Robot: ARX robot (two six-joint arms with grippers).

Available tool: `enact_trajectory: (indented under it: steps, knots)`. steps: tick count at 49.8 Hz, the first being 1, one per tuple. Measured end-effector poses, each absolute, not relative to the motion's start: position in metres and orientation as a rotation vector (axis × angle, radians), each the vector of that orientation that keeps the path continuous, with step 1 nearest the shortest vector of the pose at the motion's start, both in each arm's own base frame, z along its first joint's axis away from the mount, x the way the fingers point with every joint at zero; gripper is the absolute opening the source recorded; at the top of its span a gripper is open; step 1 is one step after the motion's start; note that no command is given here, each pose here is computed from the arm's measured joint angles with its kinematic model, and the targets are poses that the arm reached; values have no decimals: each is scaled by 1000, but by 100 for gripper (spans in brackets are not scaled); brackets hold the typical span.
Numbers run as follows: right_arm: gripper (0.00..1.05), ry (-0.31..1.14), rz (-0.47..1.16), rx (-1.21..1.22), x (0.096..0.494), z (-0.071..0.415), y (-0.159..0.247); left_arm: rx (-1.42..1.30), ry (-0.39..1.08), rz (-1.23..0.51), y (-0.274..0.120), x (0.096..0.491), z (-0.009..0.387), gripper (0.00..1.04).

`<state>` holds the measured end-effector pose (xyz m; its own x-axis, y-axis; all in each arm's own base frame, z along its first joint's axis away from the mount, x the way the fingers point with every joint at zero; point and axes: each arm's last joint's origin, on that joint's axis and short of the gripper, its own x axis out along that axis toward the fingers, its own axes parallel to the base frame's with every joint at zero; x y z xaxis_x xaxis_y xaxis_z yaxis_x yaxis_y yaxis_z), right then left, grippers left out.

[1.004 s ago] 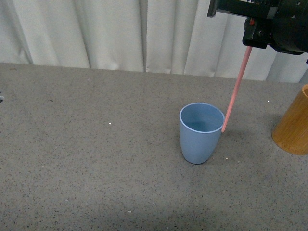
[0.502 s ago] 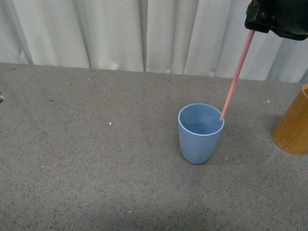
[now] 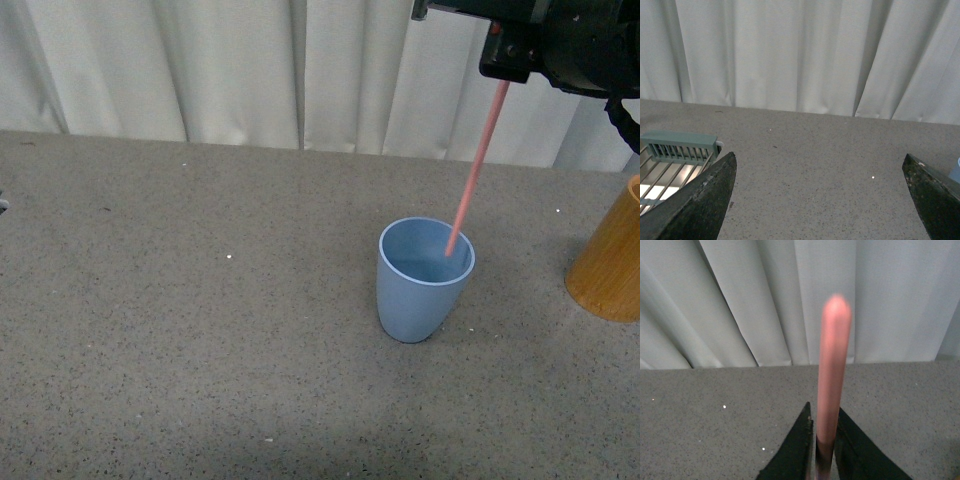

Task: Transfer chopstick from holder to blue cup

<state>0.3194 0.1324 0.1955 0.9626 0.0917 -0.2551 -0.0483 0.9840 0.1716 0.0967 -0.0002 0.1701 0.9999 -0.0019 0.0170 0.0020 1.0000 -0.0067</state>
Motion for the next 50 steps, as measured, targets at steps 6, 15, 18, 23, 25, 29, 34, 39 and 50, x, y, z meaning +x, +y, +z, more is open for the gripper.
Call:
enact_trajectory:
  steps: [6, 15, 18, 23, 25, 29, 34, 39, 50]
  knots:
    - [39, 266, 88, 161, 318, 196, 135, -7, -17, -2, 0, 97, 170, 98]
    - [67, 259, 58, 159, 319, 196, 133, -7, -17, -2, 0, 97, 170, 98]
    - [82, 251, 22, 164, 316, 196, 128, -7, -17, -2, 0, 97, 170, 98]
    - [89, 176, 5, 135, 304, 197, 116, -7, -17, -2, 0, 97, 170, 98]
    - [82, 104, 18, 116, 294, 197, 106, -7, -17, -2, 0, 97, 170, 98]
    - [67, 16, 35, 66, 265, 198, 76, -7, -17, -2, 0, 97, 170, 98]
    - [46, 27, 28, 22, 209, 184, 25, -7, -17, -2, 0, 97, 170, 98]
    - [23, 136, -14, 12, 145, 153, 1, -7, -17, -2, 0, 97, 170, 98]
    - [1, 34, 4, 2, 101, 162, 0, -7, -17, 1, 0, 97, 170, 98]
